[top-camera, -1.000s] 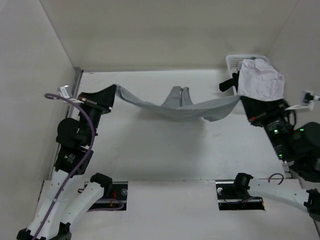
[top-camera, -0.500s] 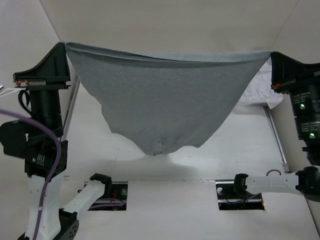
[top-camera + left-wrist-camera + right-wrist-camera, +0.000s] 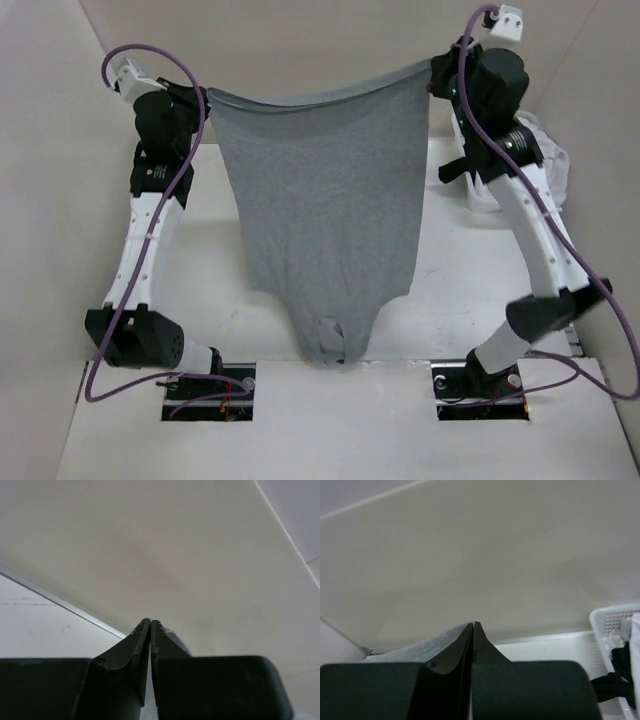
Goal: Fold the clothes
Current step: Flatten the tank top out
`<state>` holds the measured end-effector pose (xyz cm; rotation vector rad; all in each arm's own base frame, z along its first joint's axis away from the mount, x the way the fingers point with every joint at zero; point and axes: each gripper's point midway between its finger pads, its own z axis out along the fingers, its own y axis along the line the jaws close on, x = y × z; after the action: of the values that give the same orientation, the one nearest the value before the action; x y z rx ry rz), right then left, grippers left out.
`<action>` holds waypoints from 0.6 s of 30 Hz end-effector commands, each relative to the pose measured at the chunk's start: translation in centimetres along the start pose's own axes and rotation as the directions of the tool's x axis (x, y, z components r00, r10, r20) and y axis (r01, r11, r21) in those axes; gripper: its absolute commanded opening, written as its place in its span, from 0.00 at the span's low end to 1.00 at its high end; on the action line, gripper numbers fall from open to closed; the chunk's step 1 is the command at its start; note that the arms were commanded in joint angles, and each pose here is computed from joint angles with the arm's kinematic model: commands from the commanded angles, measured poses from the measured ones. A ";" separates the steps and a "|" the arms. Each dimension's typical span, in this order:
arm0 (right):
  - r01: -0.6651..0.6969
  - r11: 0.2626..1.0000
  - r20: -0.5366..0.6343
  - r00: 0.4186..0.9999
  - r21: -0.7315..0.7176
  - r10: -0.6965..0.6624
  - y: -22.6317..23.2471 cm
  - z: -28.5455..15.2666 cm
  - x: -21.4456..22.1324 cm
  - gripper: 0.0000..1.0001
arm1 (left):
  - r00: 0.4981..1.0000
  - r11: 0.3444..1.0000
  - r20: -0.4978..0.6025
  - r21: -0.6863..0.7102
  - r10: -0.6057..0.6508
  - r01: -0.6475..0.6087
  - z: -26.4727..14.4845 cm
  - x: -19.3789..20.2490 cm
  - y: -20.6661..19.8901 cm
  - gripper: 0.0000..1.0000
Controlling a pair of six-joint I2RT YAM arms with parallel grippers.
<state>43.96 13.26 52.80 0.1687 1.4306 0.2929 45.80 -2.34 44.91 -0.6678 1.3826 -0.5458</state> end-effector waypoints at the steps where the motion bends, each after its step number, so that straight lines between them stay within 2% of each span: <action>1: -0.143 0.981 -0.001 0.990 -0.129 0.144 2.2 1.2 -3.1 0.00 | 0.988 0.981 0.141 0.191 -0.058 0.030 -0.6 -6.7 -7.0 0.03; 6: -0.150 0.976 0.073 0.984 -0.159 0.163 3.4 2.8 -7.1 0.00 | 0.974 0.969 0.219 0.248 -0.058 0.002 -0.6 -10.8 -9.5 0.03; 12: -0.161 0.960 0.211 0.955 -0.228 0.210 4.6 0.4 -13.1 0.00 | 0.951 0.951 0.303 0.308 -0.062 -0.036 -2.8 -15.4 -11.7 0.03; 15: -0.151 0.960 0.218 0.954 -0.235 0.203 4.8 -0.5 -13.7 0.01 | 0.939 0.948 0.342 0.312 -0.046 -0.067 -4.0 -16.9 -12.0 0.03; 18: -0.144 0.967 0.173 0.968 -0.208 0.182 4.3 -0.5 -12.1 0.01 | 0.938 0.949 0.346 0.302 -0.022 -0.090 -4.2 -16.7 -11.8 0.03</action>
<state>42.79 13.65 64.78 0.1614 1.2100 0.5282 42.52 0.64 61.82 -0.5178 1.0257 -0.5933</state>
